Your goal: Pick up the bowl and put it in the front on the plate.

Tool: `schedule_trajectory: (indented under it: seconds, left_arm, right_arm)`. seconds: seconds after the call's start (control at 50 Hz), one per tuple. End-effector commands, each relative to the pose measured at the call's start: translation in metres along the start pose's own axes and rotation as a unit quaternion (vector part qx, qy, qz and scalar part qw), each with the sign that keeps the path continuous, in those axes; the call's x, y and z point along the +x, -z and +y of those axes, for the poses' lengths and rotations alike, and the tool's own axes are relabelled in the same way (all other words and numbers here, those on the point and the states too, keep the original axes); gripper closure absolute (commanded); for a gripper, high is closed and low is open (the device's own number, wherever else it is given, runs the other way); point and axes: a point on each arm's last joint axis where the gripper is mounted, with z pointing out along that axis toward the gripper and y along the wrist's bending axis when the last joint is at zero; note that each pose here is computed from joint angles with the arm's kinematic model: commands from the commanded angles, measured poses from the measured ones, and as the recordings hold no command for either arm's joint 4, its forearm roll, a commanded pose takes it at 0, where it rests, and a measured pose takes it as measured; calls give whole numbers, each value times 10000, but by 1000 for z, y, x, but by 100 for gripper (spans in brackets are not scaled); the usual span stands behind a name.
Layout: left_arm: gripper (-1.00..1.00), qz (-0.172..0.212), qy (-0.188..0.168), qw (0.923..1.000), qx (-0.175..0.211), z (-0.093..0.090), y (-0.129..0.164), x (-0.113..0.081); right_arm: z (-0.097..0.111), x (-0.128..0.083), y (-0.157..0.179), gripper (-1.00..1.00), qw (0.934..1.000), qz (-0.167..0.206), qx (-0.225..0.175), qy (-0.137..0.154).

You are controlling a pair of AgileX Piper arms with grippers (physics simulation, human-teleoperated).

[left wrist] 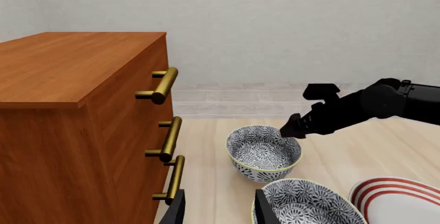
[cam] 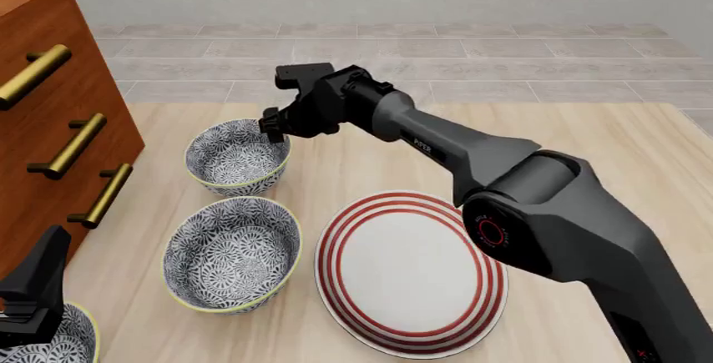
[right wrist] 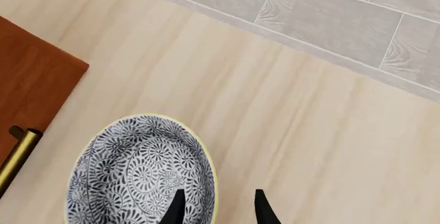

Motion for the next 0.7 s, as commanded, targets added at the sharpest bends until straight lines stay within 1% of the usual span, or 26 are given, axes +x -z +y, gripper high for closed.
schedule_trajectory:
  seconds: [0.02,0.6,0.7]
  left_arm:
    - [-100,0,0,10000,0,0,0,0]
    - [-100,0,0,10000,0,0,0,0]
    - [-100,0,0,10000,0,0,0,0]
  right_arm:
    - [-3,5,-8,-100,10000,74,27,38]
    - [4,22,-22,-100,9996,250,4,127]
    - [3,22,-24,-100,9996,272,11,125]
